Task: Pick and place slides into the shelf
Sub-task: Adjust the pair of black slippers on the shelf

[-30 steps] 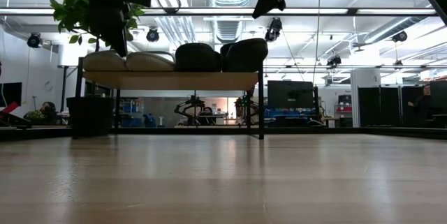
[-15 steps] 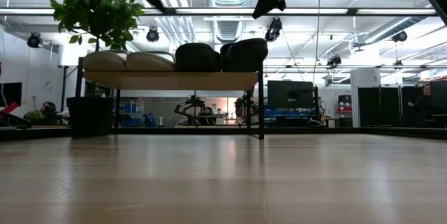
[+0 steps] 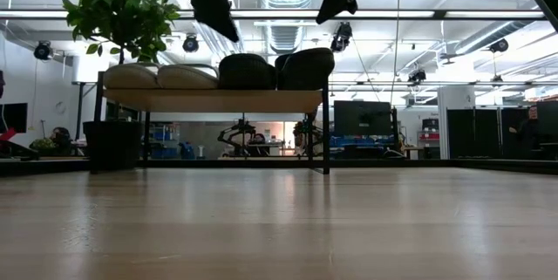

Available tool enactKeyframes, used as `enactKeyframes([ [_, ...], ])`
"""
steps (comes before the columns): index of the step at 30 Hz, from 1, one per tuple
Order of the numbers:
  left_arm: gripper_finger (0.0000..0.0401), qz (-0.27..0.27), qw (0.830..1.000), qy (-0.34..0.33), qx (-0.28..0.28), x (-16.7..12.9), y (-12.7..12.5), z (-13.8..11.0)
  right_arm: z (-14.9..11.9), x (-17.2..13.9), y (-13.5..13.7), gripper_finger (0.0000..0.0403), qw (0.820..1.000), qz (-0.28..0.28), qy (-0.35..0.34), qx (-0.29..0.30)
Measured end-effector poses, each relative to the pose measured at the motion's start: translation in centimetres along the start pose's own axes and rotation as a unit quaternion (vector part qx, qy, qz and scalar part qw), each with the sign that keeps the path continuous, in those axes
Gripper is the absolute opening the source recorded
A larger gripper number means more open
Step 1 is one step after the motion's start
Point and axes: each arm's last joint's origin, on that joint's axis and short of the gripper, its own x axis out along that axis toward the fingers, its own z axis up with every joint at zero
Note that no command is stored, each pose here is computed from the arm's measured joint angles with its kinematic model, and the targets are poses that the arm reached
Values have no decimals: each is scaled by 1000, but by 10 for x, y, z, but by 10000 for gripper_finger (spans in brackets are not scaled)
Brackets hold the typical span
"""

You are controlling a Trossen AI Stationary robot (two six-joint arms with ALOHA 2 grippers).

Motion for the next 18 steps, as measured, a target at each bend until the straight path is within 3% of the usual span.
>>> enactKeyframes([
  [3, 196, 13, 999, 8, 35, 12, -4, 5, 0, 0, 0, 9, 1000, 1, 2, -2],
  [12, 196, 3, 1000, 21, 12, 38, 7, -1, -1, 0, 0, 9, 1000, 1, 3, -4],
  [18, 196, 1, 999, 18, 46, 52, 9, 0, -1, 0, 0, 9, 1000, 1, 4, -4],
])
